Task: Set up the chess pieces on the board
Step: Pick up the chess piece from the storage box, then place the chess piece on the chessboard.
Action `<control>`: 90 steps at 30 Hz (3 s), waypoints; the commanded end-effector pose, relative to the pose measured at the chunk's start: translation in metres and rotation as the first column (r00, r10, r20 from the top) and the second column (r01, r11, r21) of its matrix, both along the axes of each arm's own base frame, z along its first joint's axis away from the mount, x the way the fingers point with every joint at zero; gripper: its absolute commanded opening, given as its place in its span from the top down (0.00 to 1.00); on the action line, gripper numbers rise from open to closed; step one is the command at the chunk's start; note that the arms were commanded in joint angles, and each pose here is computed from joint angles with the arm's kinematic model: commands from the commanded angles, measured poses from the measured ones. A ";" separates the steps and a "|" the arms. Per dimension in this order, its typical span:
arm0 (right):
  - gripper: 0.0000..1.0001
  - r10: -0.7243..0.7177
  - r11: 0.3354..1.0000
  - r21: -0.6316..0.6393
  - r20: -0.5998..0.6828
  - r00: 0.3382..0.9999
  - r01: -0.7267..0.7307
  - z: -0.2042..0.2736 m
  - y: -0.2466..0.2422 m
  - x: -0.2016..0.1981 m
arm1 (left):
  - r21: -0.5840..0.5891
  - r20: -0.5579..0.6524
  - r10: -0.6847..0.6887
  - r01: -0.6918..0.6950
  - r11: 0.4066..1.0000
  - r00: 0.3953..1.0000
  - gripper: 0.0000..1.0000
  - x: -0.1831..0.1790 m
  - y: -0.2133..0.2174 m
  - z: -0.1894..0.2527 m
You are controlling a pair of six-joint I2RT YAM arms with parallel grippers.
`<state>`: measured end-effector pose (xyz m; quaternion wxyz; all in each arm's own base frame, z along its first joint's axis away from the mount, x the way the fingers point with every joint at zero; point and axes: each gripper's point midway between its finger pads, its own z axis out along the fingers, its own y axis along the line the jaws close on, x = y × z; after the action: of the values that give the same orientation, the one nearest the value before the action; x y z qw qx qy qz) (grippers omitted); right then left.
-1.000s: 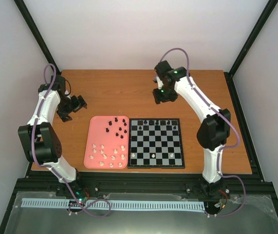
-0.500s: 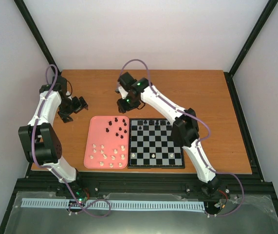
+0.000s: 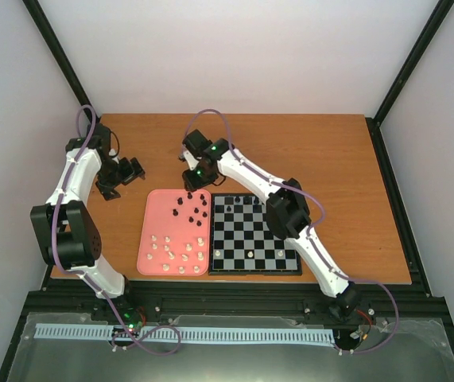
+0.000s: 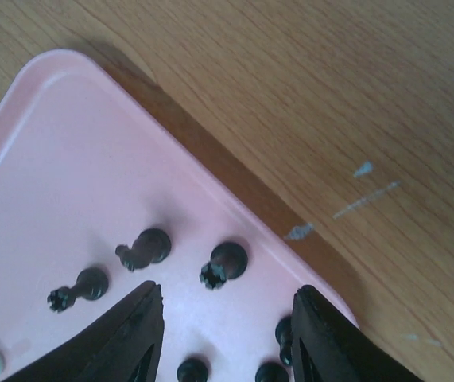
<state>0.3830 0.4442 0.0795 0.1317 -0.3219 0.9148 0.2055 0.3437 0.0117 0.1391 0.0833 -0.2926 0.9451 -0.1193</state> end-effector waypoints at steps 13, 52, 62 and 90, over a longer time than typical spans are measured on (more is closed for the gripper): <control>0.62 0.027 1.000 0.009 0.030 0.999 -0.027 -0.021 0.028 -0.003 | -0.008 0.015 -0.034 0.035 0.999 0.999 0.00 0.010 -0.006 0.000; 0.89 -0.027 0.999 0.042 0.138 0.990 0.021 0.055 0.012 0.006 | -0.013 0.013 -0.046 0.047 0.999 0.999 0.00 0.011 -0.010 -0.001; 0.92 -0.270 0.959 -0.035 0.184 0.945 0.281 0.096 -0.113 0.035 | -0.017 0.012 -0.048 0.048 0.999 0.999 0.00 0.013 -0.010 -0.002; 0.92 -0.584 0.771 -0.261 0.075 0.808 0.582 -0.012 -0.313 -0.019 | 0.002 -0.005 -0.054 0.054 0.999 0.999 0.00 0.008 -0.009 -0.005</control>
<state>0.3581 0.1399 0.0634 0.1175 -0.0525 0.9912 0.0323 0.3450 0.0032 0.1276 0.0643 -0.2792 0.9505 -0.1199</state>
